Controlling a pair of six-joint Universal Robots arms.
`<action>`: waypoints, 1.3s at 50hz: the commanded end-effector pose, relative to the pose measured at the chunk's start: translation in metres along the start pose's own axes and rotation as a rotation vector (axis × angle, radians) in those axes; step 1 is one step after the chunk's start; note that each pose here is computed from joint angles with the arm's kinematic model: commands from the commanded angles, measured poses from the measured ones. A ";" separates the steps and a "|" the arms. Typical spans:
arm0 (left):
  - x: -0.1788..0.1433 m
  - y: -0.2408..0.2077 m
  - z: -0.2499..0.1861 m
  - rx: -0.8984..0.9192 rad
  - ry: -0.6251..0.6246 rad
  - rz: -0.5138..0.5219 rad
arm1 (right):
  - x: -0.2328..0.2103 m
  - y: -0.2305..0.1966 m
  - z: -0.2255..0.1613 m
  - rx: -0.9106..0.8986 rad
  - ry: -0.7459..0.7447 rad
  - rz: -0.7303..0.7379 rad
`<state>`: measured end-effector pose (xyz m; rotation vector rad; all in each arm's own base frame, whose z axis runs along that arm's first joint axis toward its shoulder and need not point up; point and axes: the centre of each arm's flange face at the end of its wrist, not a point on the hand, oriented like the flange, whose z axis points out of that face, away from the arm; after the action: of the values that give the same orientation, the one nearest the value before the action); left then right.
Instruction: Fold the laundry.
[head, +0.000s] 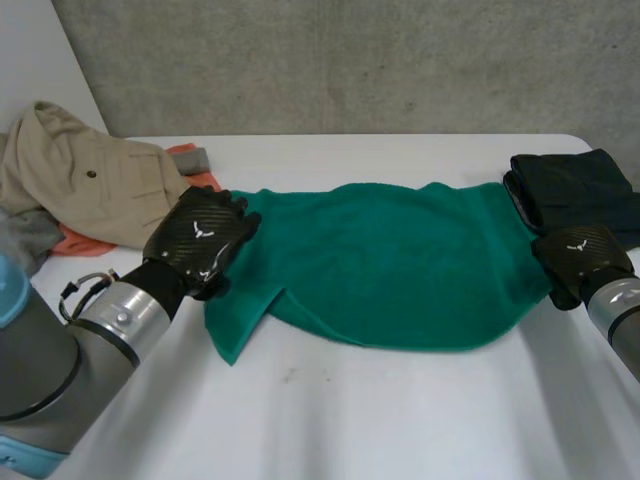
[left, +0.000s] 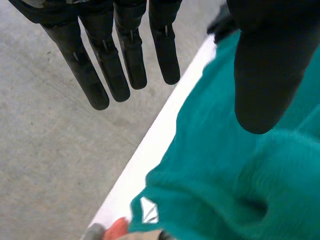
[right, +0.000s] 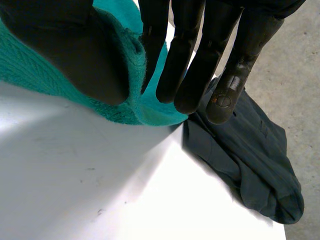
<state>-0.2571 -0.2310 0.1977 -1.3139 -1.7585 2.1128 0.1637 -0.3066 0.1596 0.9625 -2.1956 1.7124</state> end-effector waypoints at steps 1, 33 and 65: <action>-0.001 0.005 0.010 -0.078 -0.144 -0.216 | -0.004 0.006 -0.002 -0.019 -0.014 0.004; 0.096 0.056 0.042 -0.319 -0.248 -0.163 | -0.013 0.014 -0.008 -0.048 -0.038 0.010; 0.027 0.061 0.011 -0.322 -0.430 -0.047 | -0.013 0.016 -0.008 -0.055 -0.041 0.009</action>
<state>-0.2605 -0.2537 0.1239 -0.8736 -2.3880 2.2977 0.1620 -0.2924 0.1430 0.9825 -2.2638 1.6414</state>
